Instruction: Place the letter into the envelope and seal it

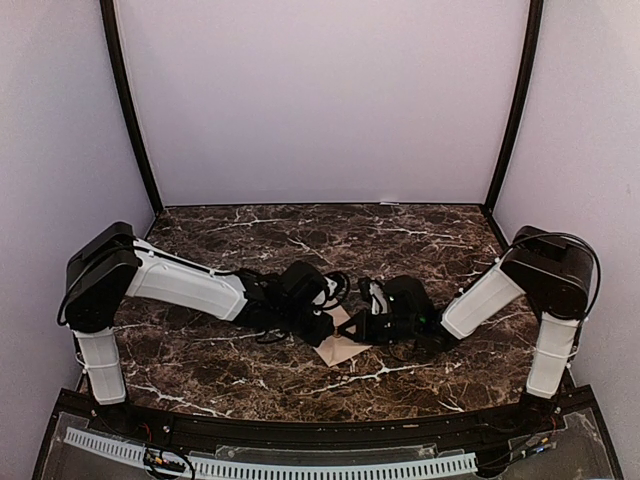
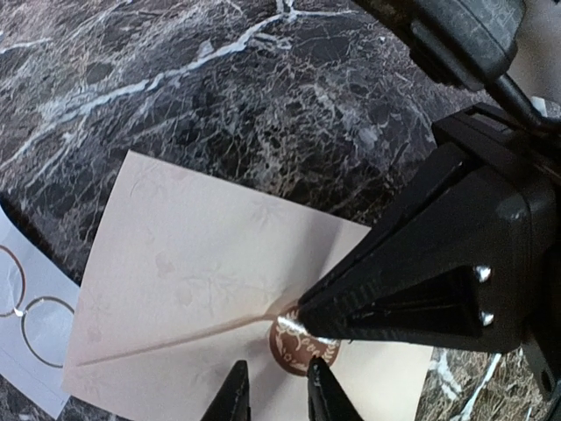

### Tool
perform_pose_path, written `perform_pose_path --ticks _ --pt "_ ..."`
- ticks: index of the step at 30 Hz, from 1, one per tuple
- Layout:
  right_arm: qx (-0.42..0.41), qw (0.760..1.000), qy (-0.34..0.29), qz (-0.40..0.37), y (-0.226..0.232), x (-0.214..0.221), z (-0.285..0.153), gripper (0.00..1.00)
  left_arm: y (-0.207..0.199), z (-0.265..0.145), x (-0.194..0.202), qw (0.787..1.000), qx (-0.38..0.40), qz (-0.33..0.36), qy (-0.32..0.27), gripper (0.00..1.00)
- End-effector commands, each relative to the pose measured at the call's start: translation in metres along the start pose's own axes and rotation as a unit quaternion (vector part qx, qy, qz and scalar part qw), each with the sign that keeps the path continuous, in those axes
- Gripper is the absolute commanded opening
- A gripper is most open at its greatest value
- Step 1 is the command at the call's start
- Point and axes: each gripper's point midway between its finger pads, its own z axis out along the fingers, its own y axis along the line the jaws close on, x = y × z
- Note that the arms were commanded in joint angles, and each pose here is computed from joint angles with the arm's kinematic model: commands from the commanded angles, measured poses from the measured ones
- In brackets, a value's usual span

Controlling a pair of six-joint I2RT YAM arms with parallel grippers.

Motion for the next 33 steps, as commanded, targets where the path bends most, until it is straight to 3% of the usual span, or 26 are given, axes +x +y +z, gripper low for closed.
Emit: perform_pose_path --ticks 1,15,30,33 --pt "-0.014 1.000 -0.012 -0.006 0.006 -0.010 0.004 0.00 -0.002 0.003 -0.018 1.000 -0.003 0.000 -0.022 0.22" --pt "-0.014 1.000 -0.009 -0.005 0.005 -0.009 0.006 0.00 0.003 0.018 -0.015 1.000 -0.019 0.000 -0.015 0.04" --pt "-0.016 1.000 -0.010 -0.003 0.008 -0.011 0.005 0.00 0.016 0.029 0.028 0.998 -0.038 0.001 0.049 0.00" --pt "-0.010 1.000 -0.017 -0.007 0.010 -0.016 0.001 0.06 0.021 0.030 0.038 0.997 -0.047 0.005 0.062 0.00"
